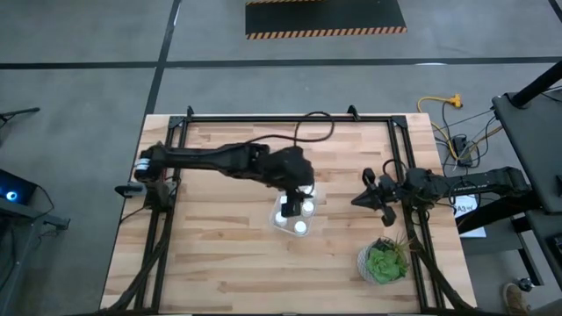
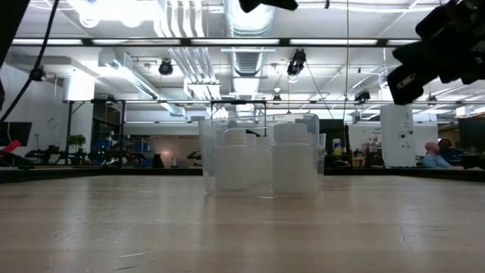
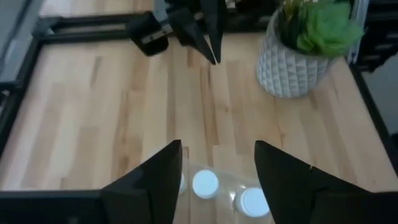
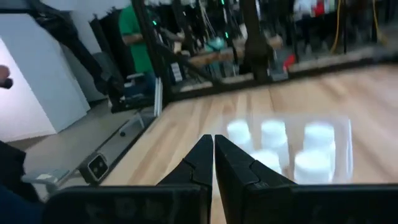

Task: Pick and place pill bottles into a basket
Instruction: Return to Home Position

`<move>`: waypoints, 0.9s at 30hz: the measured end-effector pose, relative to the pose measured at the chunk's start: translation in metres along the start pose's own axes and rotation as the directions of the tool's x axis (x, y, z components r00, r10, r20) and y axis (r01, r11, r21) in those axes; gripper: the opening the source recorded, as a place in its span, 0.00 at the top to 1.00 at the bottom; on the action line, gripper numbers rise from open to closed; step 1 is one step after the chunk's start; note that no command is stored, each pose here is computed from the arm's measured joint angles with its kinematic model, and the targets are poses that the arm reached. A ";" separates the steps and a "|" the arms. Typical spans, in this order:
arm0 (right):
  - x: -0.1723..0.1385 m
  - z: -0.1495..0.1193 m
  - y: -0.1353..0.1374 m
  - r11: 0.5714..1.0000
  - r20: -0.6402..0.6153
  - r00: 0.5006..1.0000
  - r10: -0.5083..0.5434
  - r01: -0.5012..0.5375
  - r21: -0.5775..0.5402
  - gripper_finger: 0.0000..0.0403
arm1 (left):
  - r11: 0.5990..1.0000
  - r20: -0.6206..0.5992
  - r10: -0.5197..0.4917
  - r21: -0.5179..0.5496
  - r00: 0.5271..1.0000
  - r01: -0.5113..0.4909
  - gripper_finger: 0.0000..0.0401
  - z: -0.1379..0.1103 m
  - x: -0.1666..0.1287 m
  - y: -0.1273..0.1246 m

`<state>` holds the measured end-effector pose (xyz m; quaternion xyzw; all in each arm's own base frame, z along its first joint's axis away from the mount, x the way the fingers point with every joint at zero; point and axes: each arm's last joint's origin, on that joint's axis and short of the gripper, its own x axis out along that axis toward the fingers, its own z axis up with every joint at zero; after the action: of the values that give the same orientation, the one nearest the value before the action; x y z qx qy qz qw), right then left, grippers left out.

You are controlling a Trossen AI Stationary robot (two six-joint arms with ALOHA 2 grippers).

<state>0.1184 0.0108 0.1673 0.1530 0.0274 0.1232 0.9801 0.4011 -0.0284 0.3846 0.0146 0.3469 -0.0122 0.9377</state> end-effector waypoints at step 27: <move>0.000 0.009 0.003 0.981 0.087 0.996 0.023 -0.006 -0.194 0.98 | 0.976 0.416 0.176 -0.194 0.892 -0.102 0.73 -0.205 -0.082 0.012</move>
<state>0.1184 0.0105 0.1762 0.0626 -0.0297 0.1254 0.9897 0.2056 -0.0083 0.2828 -0.0421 0.1292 0.0815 0.9874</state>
